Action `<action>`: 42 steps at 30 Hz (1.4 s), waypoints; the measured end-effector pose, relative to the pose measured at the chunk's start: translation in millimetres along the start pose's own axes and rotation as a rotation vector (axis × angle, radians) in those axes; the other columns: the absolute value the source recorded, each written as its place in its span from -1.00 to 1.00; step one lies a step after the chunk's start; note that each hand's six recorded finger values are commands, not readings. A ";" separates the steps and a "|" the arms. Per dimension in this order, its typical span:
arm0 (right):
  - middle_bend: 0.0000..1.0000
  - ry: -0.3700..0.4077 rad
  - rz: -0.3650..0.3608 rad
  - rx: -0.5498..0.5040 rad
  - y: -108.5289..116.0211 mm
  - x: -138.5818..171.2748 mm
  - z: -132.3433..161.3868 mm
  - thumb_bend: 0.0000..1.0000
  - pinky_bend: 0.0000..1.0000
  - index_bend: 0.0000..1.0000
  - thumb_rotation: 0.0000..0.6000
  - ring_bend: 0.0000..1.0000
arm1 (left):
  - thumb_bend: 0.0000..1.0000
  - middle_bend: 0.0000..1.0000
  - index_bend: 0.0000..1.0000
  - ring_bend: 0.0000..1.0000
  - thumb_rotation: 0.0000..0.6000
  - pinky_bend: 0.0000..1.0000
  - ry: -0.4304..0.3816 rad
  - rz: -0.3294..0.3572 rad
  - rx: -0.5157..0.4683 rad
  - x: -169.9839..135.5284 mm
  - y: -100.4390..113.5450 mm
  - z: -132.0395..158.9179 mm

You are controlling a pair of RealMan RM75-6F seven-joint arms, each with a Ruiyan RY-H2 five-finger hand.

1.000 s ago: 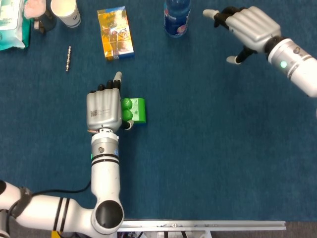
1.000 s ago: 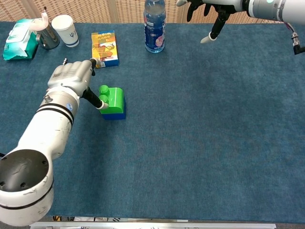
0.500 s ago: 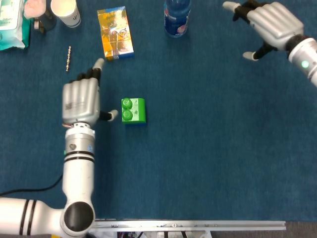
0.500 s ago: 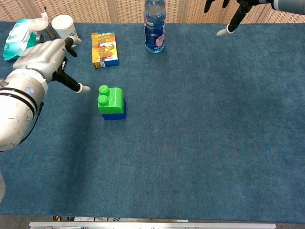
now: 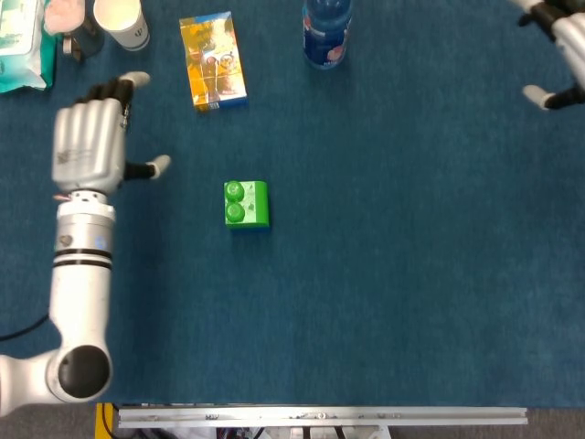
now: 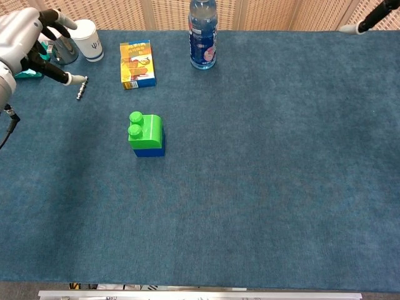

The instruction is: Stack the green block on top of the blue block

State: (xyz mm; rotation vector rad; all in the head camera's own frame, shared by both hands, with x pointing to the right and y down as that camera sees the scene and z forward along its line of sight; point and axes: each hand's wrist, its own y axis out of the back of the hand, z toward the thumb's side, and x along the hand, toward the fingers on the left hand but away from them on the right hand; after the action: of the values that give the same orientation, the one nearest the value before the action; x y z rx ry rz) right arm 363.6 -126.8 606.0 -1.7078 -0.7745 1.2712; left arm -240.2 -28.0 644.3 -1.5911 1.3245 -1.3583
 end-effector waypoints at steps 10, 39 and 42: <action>-0.37 -0.122 -0.162 0.008 -7.8 63.7 -46.4 -0.47 -0.51 -0.93 1.00 -0.70 | -0.92 -0.40 -0.50 -0.52 1.00 -0.34 -0.028 0.081 0.060 1.9 8.0 -66.7; -0.31 -0.210 -0.254 -0.071 -67.2 179.1 -76.4 -0.47 -0.51 -0.82 1.00 -0.65 | -0.92 -0.36 -0.41 -0.52 1.00 -0.41 0.033 0.139 0.095 -105.9 33.5 -166.0; -0.31 -0.207 -0.253 -0.081 -68.5 180.8 -74.4 -0.47 -0.51 -0.82 1.00 -0.65 | -0.92 -0.36 -0.41 -0.52 1.00 -0.41 0.031 0.131 0.090 -110.4 32.7 -165.6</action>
State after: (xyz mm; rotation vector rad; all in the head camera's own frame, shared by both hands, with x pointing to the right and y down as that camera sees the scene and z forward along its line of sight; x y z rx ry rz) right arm 488.0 38.6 598.5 -1.4984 -1.1397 1.2656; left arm -402.8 89.3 622.4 -1.4044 1.3425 -1.3471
